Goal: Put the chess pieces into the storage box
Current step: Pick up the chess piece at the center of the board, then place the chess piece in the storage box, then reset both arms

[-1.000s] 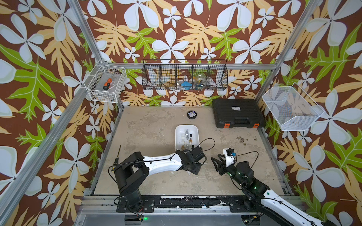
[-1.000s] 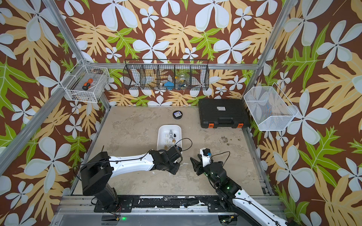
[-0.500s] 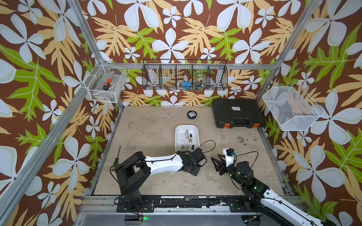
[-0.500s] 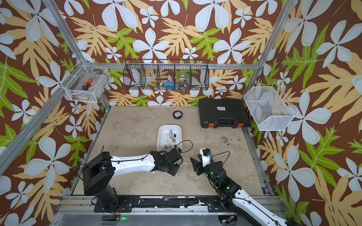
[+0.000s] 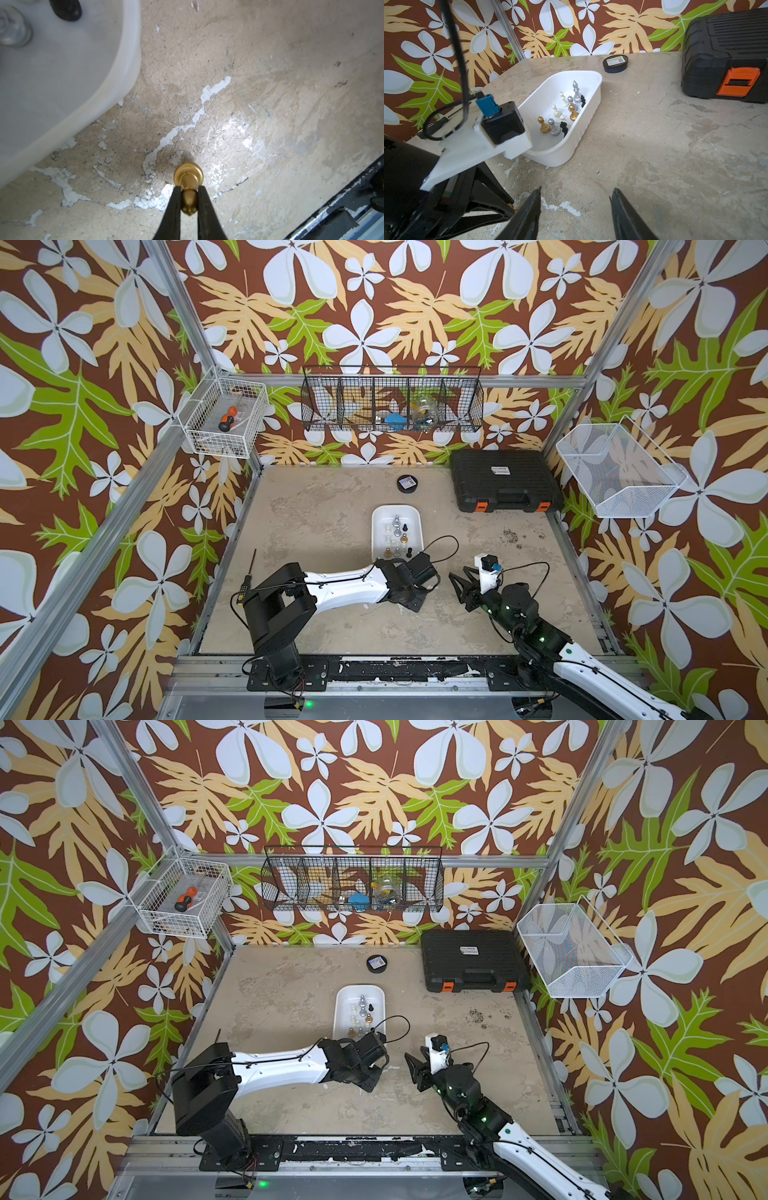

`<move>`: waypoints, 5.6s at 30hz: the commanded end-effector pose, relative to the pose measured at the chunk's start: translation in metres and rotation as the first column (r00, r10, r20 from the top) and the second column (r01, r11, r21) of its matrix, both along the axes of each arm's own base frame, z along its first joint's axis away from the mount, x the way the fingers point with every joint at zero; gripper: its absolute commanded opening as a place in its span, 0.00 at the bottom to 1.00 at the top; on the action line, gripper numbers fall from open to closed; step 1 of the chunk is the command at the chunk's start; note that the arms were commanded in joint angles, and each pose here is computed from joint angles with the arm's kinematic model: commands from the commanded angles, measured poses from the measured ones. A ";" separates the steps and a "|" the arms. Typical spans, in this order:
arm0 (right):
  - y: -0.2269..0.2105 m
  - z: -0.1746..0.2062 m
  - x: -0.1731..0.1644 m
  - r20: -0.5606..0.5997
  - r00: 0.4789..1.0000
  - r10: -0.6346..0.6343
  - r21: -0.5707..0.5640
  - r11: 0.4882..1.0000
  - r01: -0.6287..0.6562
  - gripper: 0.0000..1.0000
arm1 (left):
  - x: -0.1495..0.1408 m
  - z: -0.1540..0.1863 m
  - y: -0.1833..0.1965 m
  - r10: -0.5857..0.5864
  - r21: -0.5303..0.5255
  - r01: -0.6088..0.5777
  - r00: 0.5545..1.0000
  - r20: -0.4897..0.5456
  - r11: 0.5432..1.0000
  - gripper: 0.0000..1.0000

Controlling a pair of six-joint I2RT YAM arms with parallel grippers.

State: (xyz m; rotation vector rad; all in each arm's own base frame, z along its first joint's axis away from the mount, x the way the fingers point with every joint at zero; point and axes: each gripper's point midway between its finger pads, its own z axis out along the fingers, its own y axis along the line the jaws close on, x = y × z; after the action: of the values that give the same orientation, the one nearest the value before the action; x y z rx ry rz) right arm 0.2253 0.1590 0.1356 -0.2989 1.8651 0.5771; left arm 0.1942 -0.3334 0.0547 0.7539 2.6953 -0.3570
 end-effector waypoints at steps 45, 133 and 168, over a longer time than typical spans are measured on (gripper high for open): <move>0.002 -0.002 0.006 0.000 1.000 -0.011 -0.020 1.000 0.011 0.56 | 0.115 0.024 0.060 0.097 0.065 -0.098 0.995 0.016 0.993 0.03; -0.142 0.044 0.120 0.324 0.715 -0.620 -0.279 0.659 0.698 0.75 | 0.118 0.124 0.340 0.601 -0.422 -0.690 0.024 0.799 0.588 1.00; -0.178 0.016 0.095 0.428 0.617 -0.660 -0.159 0.617 0.771 0.78 | 0.157 0.083 0.356 0.658 -0.488 -0.567 0.132 0.742 0.664 0.93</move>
State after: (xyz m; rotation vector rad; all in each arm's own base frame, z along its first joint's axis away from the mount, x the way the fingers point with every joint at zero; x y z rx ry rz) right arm 0.3197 -0.0181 0.1379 0.1369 1.6126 -0.4010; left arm 0.3477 0.0291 0.1419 -0.3149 1.6220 0.2089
